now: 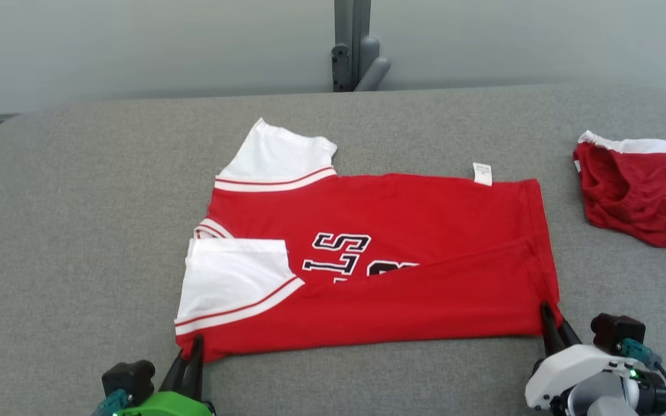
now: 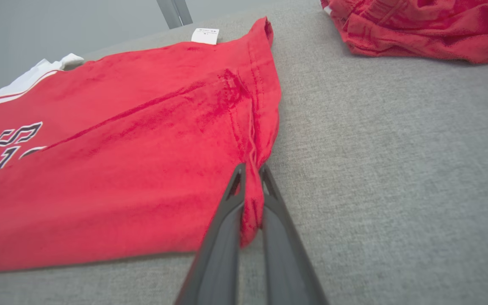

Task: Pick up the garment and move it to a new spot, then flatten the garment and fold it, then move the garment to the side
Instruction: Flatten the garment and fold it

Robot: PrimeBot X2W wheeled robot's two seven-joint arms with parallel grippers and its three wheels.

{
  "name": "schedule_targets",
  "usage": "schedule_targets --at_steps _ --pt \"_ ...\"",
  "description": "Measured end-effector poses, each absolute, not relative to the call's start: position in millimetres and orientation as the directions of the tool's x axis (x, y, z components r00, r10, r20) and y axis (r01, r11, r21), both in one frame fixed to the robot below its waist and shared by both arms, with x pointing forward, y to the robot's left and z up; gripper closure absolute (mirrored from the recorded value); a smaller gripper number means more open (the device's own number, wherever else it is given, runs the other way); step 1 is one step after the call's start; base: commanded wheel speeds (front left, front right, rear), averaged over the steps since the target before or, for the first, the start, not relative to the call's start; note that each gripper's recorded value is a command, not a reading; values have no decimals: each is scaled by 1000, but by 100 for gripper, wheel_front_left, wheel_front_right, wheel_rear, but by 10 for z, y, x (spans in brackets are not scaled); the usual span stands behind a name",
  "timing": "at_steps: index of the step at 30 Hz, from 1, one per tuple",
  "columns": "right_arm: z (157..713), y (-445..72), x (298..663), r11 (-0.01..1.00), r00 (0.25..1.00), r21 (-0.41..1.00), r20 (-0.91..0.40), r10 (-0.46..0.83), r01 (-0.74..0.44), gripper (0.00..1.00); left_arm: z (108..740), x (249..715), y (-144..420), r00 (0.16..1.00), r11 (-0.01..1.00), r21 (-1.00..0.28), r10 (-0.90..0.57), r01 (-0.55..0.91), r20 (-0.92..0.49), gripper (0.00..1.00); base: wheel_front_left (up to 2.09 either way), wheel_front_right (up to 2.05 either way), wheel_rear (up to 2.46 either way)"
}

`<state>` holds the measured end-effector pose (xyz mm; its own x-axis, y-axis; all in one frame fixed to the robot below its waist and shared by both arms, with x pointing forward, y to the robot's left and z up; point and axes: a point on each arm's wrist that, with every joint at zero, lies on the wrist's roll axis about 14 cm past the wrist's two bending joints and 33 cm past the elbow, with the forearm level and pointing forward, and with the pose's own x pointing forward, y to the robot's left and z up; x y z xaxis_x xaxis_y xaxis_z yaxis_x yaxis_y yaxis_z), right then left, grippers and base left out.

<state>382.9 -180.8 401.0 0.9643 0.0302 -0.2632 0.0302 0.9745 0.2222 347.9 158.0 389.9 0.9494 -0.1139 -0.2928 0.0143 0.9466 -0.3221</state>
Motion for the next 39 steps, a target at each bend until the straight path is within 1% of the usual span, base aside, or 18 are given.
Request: schedule_targets --at_steps 1,2,3,4,10,15,16,17,18,21,25,31,36,39 --pt "4010 -1808 3829 975 964 222 -263 30 30 100 3899 3479 1580 949 947 -322 -114 14 -293 100 0 0 0" --pt "4011 -1798 3707 975 964 223 -264 35 26 100 3915 3380 1567 951 946 -324 -116 17 -288 100 0 0 0" --pt "4011 -1798 3707 975 964 223 -264 35 26 100 3915 3380 1567 951 946 -324 -116 17 -288 100 0 0 0" --pt "4006 -1801 3595 974 963 227 -266 34 28 100 3917 3279 1571 952 945 -326 -113 14 -286 100 0 0 0" --pt "4037 -1836 3445 971 967 235 -254 24 37 100 3887 3083 1559 950 943 -332 -111 8 -291 100 0 0 0" --pt "4011 -1862 3423 970 965 237 -261 18 47 100 3866 3064 1541 948 942 -335 -113 7 -298 100 0 0 0" --pt "4004 -1873 3430 970 965 237 -264 14 51 83 3857 3068 1539 947 943 -334 -114 7 -301 69 0 0 0" --pt "3999 -1890 3443 970 964 236 -265 10 55 0 3856 3080 1535 947 943 -332 -114 8 -301 20 0 0 0" --pt "4001 -1915 3463 970 964 234 -265 4 60 0 3864 3106 1536 947 944 -330 -114 10 -299 0 0 0 0" --pt "4094 -1999 3624 975 971 213 -237 -12 64 0 3988 3293 1600 961 948 -318 -96 9 -259 0 0 0 0" --pt "4304 -2009 3969 980 985 196 -170 -12 46 0 4169 3627 1554 971 957 -285 -124 62 -203 0 0 0 0" --pt "4452 -1957 4457 987 993 160 -122 9 11 0 4388 4170 1501 976 963 -236 -169 134 -137 0 0 0 0" --pt "4342 -1933 4783 991 987 136 -158 21 1 0 4429 4544 1396 967 961 -195 -222 195 -127 0 0 0 0" --pt "4257 -1957 4944 993 982 119 -187 18 5 0 4373 4692 1342 957 959 -176 -251 225 -146 0 0 0 0"
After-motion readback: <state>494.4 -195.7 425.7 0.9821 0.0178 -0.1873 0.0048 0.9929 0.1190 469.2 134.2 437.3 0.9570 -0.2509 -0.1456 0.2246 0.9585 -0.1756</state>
